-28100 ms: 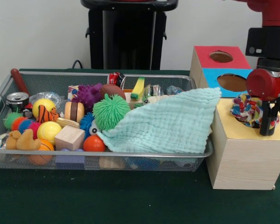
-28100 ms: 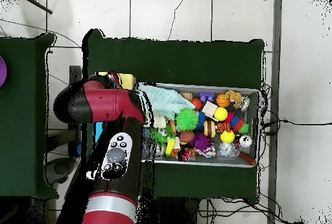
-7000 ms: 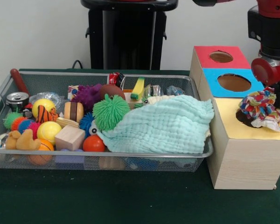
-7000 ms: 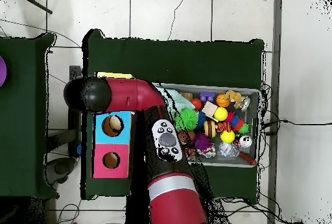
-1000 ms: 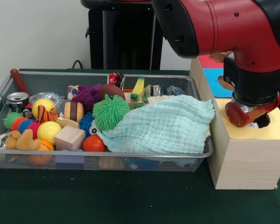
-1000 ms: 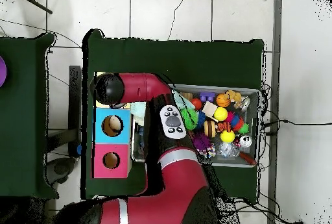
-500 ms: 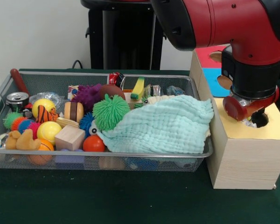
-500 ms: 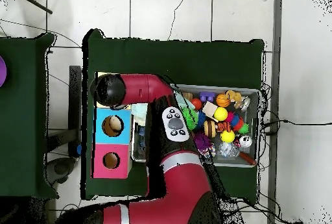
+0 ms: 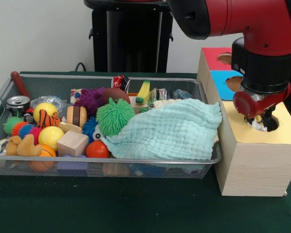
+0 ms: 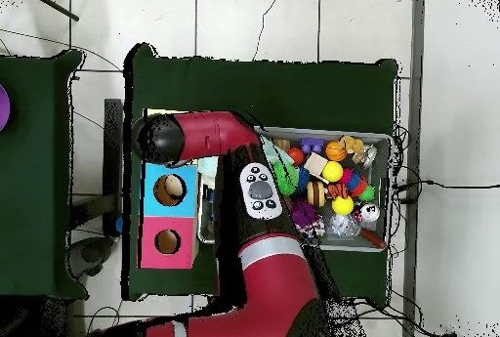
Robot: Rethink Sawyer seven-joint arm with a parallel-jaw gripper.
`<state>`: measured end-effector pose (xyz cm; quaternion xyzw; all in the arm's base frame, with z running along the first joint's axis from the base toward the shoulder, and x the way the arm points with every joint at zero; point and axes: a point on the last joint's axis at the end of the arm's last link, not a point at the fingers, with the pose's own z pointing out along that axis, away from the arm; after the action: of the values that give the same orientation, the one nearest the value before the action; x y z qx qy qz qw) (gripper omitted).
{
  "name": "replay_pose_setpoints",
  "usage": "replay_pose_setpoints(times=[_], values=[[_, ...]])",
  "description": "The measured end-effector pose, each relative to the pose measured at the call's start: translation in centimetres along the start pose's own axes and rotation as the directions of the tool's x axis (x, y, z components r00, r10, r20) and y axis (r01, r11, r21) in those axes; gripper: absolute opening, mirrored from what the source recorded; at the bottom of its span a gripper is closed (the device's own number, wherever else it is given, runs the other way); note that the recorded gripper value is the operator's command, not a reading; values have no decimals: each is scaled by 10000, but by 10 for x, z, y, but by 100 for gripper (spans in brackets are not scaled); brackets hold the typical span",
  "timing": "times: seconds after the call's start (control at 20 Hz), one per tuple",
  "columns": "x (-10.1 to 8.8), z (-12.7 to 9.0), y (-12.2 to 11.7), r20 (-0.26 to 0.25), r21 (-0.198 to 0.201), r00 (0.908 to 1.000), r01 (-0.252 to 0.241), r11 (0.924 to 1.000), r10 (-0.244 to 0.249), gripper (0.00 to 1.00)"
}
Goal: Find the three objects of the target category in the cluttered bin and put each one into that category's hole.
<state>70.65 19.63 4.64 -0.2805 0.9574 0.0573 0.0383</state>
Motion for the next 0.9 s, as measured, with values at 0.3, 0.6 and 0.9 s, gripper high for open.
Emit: replay_pose_setpoints(times=[0.3, 0.6, 0.9], values=[[-1, 1, 1, -9, 75, 9999, 119, 9999, -119, 100], [-2, 3, 6, -99, 456, 9986, 528, 9976, -524, 100], [-1, -1, 14, -187, 1187, 9937, 1123, 9866, -1108, 100]])
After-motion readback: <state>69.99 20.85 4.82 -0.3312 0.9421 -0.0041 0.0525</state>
